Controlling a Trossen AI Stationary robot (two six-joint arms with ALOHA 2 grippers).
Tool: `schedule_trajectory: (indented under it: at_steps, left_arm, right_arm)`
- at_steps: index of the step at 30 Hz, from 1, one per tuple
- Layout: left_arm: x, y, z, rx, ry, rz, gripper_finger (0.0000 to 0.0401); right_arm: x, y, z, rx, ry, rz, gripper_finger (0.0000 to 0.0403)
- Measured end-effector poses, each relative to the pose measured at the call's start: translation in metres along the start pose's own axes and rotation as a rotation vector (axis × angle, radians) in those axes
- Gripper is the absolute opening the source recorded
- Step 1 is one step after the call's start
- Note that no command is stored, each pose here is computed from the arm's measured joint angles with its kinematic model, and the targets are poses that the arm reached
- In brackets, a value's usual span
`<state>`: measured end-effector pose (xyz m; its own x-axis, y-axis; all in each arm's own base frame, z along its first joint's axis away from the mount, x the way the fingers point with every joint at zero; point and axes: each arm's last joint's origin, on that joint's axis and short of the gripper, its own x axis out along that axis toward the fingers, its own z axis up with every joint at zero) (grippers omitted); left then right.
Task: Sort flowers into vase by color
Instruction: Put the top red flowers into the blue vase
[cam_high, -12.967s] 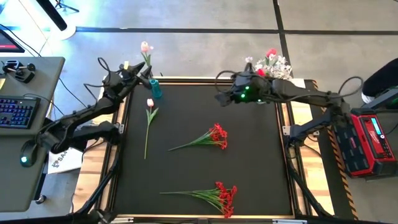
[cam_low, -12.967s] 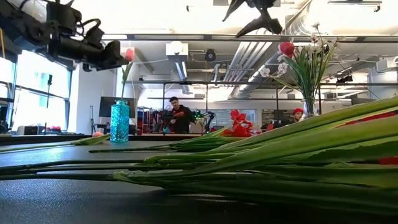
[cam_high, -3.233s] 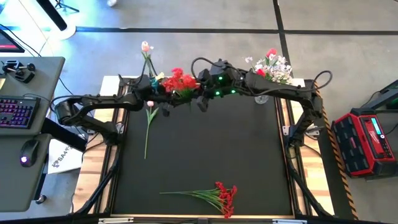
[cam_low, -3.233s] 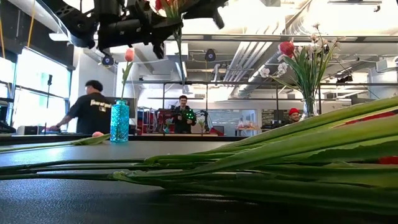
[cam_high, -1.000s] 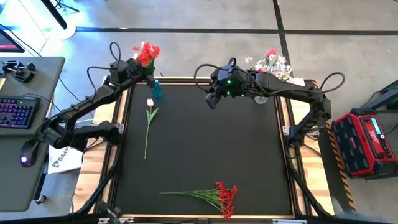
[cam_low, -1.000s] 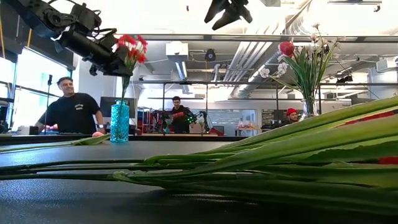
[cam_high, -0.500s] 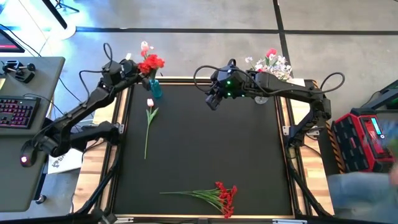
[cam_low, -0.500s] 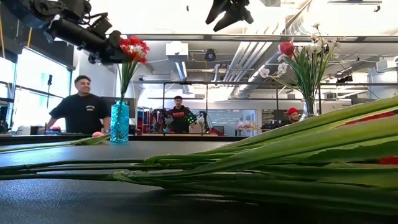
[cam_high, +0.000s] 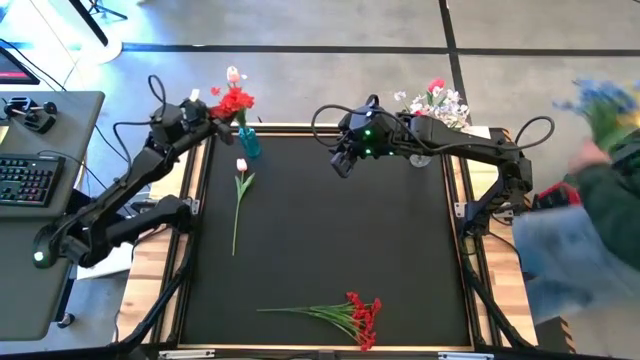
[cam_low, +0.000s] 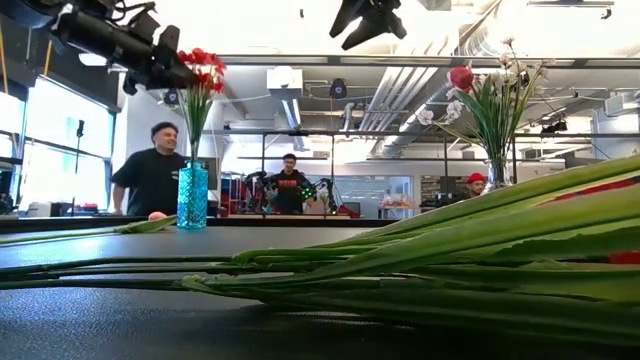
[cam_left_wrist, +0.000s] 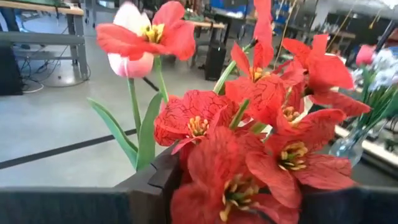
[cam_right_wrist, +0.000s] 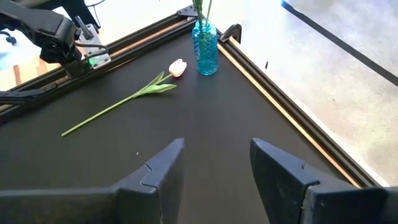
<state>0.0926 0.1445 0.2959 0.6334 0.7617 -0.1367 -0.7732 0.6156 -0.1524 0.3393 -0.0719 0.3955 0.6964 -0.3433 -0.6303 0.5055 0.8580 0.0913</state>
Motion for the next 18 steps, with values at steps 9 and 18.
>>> schedule_trajectory:
  at_steps: [9,18]
  left_arm:
    - [-0.015,-0.001,0.014,0.006,0.049,0.122,0.0143]
    - [-0.011,-0.001,0.002,-0.007,0.166,0.136,0.0205]
  right_arm:
    - [0.0,0.002,0.0,0.027,0.013,0.052,0.0169]
    - [0.0,0.003,0.0,0.029,0.013,0.066,0.0169]
